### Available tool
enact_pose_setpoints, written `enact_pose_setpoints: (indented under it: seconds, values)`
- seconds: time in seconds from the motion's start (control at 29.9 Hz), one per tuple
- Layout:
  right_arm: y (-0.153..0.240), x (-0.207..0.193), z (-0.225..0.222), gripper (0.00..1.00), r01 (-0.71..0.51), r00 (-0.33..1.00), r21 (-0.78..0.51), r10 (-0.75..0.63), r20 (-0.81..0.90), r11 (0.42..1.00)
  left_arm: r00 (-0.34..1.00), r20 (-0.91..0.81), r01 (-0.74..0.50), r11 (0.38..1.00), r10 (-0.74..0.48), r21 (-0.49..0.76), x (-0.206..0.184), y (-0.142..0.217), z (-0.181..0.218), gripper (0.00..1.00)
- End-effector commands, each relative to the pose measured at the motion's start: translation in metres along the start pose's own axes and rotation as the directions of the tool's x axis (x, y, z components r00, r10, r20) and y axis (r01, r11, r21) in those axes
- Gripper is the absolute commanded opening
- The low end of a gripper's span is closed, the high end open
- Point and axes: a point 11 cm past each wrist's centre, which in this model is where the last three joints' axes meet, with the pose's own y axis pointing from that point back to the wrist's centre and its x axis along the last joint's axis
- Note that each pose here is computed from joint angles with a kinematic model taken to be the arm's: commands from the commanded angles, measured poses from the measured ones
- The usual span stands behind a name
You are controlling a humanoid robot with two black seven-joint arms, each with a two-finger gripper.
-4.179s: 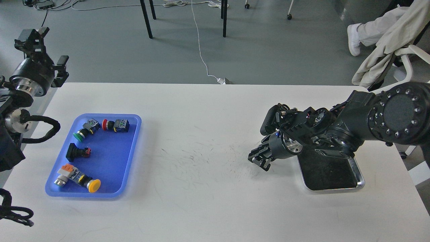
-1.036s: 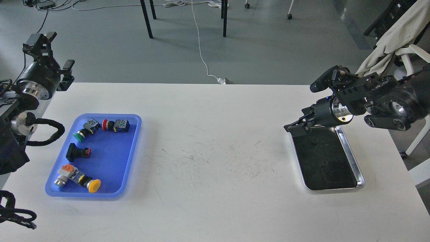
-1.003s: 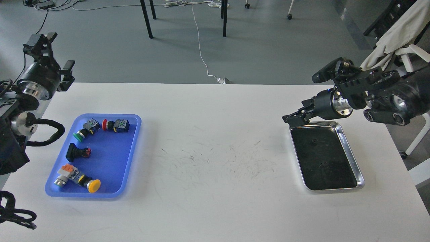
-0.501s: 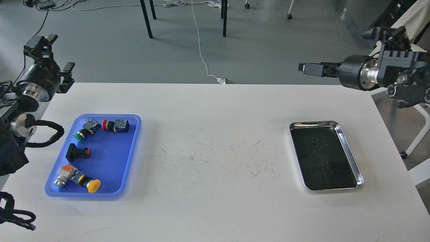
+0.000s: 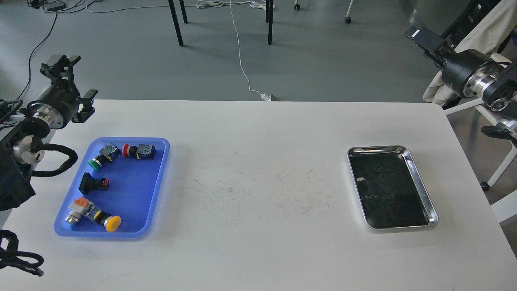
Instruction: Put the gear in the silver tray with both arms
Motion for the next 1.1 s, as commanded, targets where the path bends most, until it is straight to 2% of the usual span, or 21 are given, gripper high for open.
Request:
enact_pose_setpoints:
  seconds: [0.0, 0.1, 0.23, 0.37, 0.53, 0.87, 0.97, 1.07]
  values:
    - [0.008, 0.011, 0.015, 0.98, -0.103, 0.984, -0.022, 0.105, 0.144, 0.994, 1.000, -0.028, -0.006, 1.000, 0.005, -0.022, 0.000, -0.001, 0.006, 0.99]
    - [0.007, 0.003, 0.012, 0.98, -0.140, 0.958, -0.019, 0.140, 0.249, 0.990, 0.997, -0.070, -0.015, 0.999, 0.012, -0.044, 0.002, -0.002, 0.012, 0.99]
    - [0.007, 0.001, 0.012, 0.98, -0.154, 0.950, -0.022, 0.154, 0.272, 0.988, 0.996, -0.082, -0.021, 0.999, 0.017, -0.045, 0.005, 0.000, 0.014, 0.99]
    - [0.004, -0.007, -0.003, 0.98, -0.166, 0.913, -0.008, 0.157, 0.377, 0.986, 0.992, -0.127, -0.016, 0.999, 0.010, -0.049, 0.001, -0.002, 0.013, 0.99]
    - [0.005, -0.015, -0.005, 0.98, -0.180, 0.907, -0.017, 0.172, 0.384, 0.984, 0.989, -0.148, 0.000, 0.998, -0.009, -0.056, -0.009, -0.006, 0.012, 0.99]
    - [0.008, -0.020, -0.006, 0.98, -0.162, 0.906, -0.014, 0.154, 0.394, 0.987, 0.954, -0.163, 0.243, 0.967, -0.253, -0.079, -0.092, -0.023, 0.016, 0.99]
    - [0.009, -0.021, -0.004, 0.98, -0.159, 0.906, -0.019, 0.154, 0.395, 0.987, 0.903, -0.176, 0.380, 0.920, -0.392, -0.096, -0.143, -0.023, 0.018, 0.99]
    - [0.009, -0.022, -0.003, 0.98, -0.157, 0.906, -0.020, 0.153, 0.396, 0.987, 0.877, -0.169, 0.440, 0.894, -0.449, -0.088, -0.166, -0.021, 0.016, 0.99]
